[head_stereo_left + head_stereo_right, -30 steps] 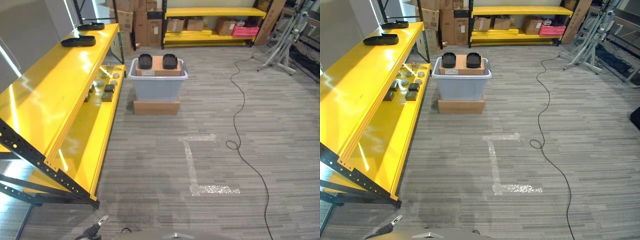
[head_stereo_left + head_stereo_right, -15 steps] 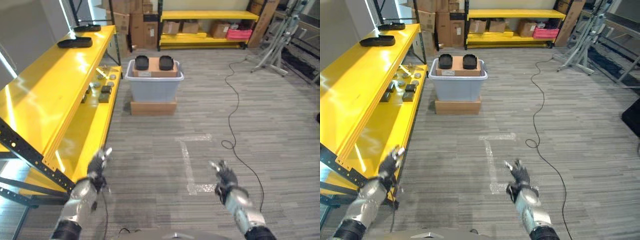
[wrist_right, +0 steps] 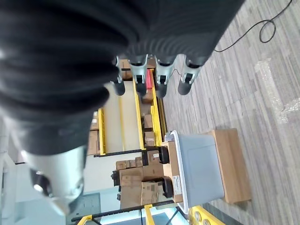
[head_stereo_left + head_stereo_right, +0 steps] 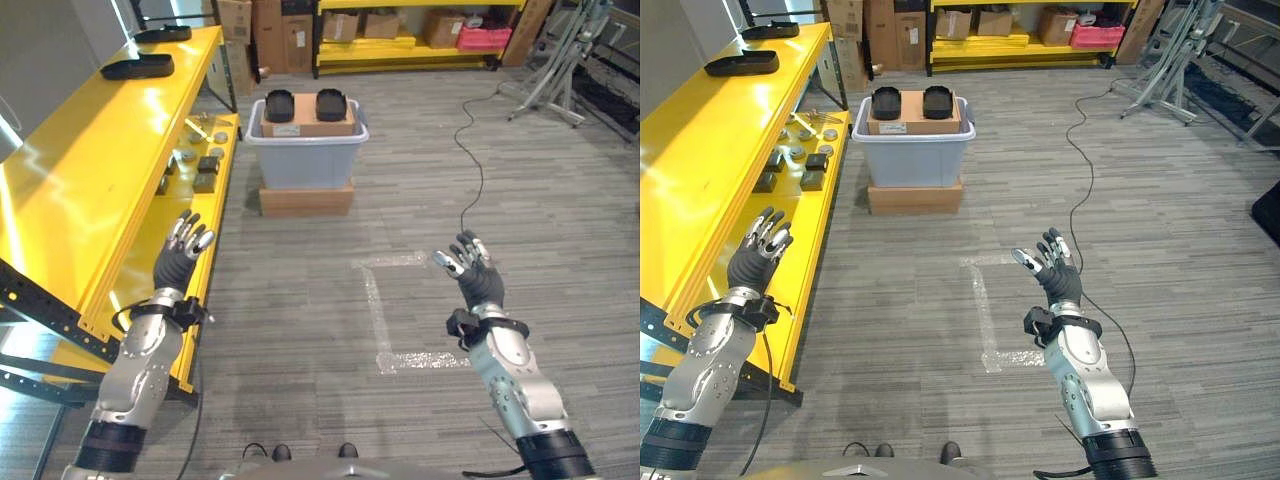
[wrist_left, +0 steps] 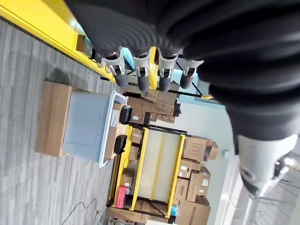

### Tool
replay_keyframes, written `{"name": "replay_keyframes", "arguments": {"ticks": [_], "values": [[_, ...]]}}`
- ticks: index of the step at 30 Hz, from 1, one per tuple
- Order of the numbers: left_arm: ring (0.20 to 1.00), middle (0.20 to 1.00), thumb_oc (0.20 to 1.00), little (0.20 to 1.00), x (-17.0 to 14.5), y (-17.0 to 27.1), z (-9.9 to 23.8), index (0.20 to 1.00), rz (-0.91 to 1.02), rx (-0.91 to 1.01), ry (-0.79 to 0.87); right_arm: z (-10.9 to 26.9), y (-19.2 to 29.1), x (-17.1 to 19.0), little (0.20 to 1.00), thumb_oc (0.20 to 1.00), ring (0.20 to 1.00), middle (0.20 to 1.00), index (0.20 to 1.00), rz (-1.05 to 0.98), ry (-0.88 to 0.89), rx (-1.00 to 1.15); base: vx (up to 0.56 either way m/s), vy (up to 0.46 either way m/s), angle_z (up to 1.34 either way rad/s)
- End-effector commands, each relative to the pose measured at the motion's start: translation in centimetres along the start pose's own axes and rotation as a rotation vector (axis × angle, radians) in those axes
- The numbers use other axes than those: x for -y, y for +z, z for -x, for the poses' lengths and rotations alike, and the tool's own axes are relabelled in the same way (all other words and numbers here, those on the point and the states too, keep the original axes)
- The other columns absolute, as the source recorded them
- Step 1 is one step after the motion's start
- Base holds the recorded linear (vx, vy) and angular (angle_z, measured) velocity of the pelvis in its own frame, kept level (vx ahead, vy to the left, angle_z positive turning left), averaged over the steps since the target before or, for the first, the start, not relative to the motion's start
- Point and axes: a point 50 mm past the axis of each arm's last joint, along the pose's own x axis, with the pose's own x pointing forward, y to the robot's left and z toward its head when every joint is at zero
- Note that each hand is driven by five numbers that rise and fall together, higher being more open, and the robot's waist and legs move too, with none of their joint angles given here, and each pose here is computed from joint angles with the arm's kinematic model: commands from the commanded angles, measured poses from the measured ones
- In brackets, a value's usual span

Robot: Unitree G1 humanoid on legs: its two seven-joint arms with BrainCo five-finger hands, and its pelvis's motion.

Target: Move parts from the plastic box to the shelf.

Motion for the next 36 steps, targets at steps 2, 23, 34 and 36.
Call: {"name": "replay_keyframes", "arguments": {"ticks": [2,23,34,36], "values": [[1.0,1.0,1.0,1.0,-1.4,1.5,0.0,1.0,-0.054,0.057,0.032,0.0,1.2,0.5,1.0,1.0,1.0,1.0,1.0,0.025,-0.001,0.066,0.0,0.0,0.0],[1.0,1.0,1.0,1.0,-1.9,1.0,0.2,1.0,-0.119,0.004,0.117,0.8,0.0,-0.7,1.0,1.0,1.0,1.0,1.0,-0.034,-0.005,0.014,0.07,0.089,-0.06],[1.0,1.0,1.0,1.0,-3.1,1.3,1.0,1.0,-0.133,-0.004,0.165,1.6,-0.5,0.0,1.0,1.0,1.0,1.0,1.0,-0.045,0.054,-0.025,0.36,-0.123,-0.13],[1.0,1.0,1.0,1.0,-3.5,0.9,1.3,1.0,-0.119,-0.011,0.172,1.9,-0.6,0.4,1.0,1.0,1.0,1.0,1.0,-0.04,0.061,-0.038,0.57,-0.266,0.11]]}}
